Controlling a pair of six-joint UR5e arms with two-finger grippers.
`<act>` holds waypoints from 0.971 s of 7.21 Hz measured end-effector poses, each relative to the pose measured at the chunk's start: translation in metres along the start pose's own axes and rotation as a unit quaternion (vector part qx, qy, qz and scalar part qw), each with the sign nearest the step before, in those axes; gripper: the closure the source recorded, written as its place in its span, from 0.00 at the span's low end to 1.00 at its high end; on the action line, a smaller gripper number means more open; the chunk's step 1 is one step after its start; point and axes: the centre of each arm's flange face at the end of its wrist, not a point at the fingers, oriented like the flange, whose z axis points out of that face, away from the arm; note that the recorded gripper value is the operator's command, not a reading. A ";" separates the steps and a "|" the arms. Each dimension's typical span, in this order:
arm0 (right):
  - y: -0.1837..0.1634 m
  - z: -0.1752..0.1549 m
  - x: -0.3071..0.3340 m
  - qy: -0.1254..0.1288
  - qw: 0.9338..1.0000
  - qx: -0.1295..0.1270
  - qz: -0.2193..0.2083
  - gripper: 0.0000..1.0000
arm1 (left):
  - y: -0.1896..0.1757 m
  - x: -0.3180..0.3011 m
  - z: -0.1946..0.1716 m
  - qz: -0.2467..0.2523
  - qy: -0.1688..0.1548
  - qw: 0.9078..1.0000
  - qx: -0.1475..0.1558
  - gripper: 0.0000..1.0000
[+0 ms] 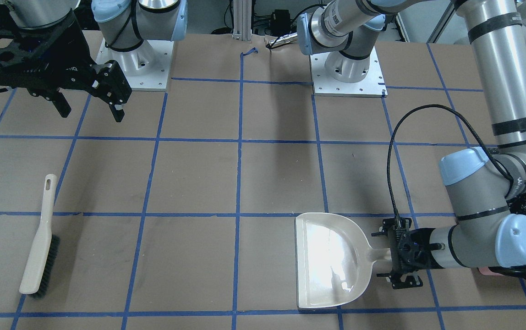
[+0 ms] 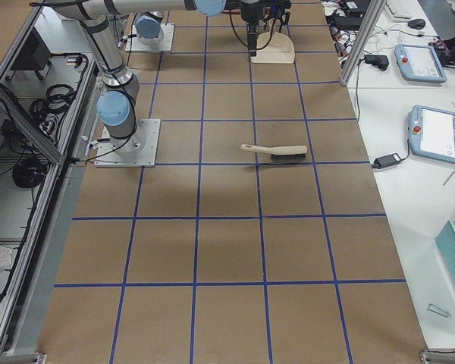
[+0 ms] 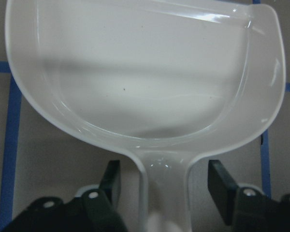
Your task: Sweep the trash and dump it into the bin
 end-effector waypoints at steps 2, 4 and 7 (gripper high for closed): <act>0.000 0.000 0.000 0.000 1.000 0.000 0.000 0.00 | -0.009 0.006 -0.029 0.003 -0.020 1.000 -0.008 0.00; 0.000 0.000 0.000 0.000 1.000 0.000 0.000 0.00 | -0.025 0.025 -0.071 -0.011 -0.040 0.999 -0.021 0.00; 0.000 0.000 0.000 0.000 1.000 0.000 0.000 0.00 | -0.058 0.072 -0.131 -0.115 -0.053 0.992 -0.027 0.00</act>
